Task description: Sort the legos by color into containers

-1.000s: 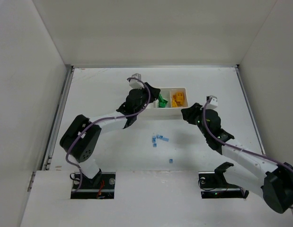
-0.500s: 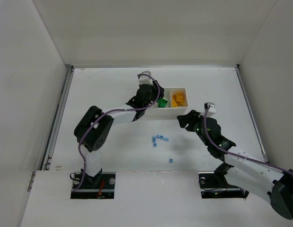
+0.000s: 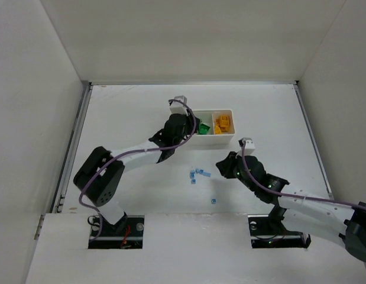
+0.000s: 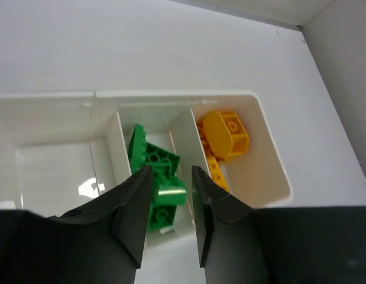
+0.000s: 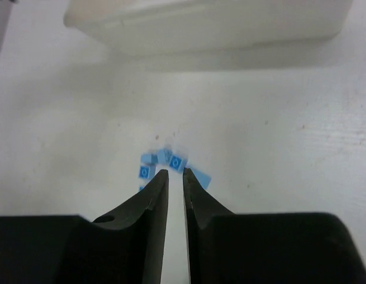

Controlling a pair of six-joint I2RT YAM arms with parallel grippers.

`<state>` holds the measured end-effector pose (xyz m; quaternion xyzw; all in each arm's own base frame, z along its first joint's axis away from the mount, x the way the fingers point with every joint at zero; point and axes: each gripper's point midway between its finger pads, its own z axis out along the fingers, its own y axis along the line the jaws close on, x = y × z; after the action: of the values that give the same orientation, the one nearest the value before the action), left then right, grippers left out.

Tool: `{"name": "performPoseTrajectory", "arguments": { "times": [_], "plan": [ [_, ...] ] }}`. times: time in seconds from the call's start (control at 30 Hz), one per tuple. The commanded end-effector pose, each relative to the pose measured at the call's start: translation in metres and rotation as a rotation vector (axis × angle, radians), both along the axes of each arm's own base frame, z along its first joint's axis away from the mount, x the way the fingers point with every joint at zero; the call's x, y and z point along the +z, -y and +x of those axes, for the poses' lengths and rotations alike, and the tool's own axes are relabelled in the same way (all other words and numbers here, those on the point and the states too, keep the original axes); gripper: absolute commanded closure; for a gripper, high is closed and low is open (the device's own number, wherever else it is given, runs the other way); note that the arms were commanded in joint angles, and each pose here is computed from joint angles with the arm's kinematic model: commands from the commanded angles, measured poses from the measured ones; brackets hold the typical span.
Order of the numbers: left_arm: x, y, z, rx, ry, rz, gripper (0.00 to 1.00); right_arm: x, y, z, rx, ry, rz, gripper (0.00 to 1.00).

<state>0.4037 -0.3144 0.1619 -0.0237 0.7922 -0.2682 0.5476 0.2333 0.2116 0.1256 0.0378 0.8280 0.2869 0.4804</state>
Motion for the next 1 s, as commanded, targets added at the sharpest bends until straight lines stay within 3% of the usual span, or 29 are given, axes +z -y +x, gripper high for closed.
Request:
{"name": "performPoseTrajectory", "arguments": {
  "times": [0.0, 0.3, 0.53, 0.97],
  "plan": [
    [0.029, -0.004, -0.041, -0.049, 0.052, -0.009, 0.72, -0.007, -0.004, -0.02, 0.026, -0.058, -0.064, 0.78],
    [-0.016, -0.056, -0.127, -0.04, -0.049, 0.088, 0.71, -0.029, -0.008, -0.079, 0.107, -0.195, -0.239, 0.48],
    [-0.055, -0.07, -0.169, -0.046, -0.148, 0.127, 0.67, -0.053, -0.017, -0.102, 0.139, -0.299, -0.363, 0.52],
    [-0.081, -0.072, -0.201, -0.093, -0.168, 0.132, 0.6, -0.088, -0.032, -0.126, 0.122, -0.411, -0.473, 0.61]
  ]
}}
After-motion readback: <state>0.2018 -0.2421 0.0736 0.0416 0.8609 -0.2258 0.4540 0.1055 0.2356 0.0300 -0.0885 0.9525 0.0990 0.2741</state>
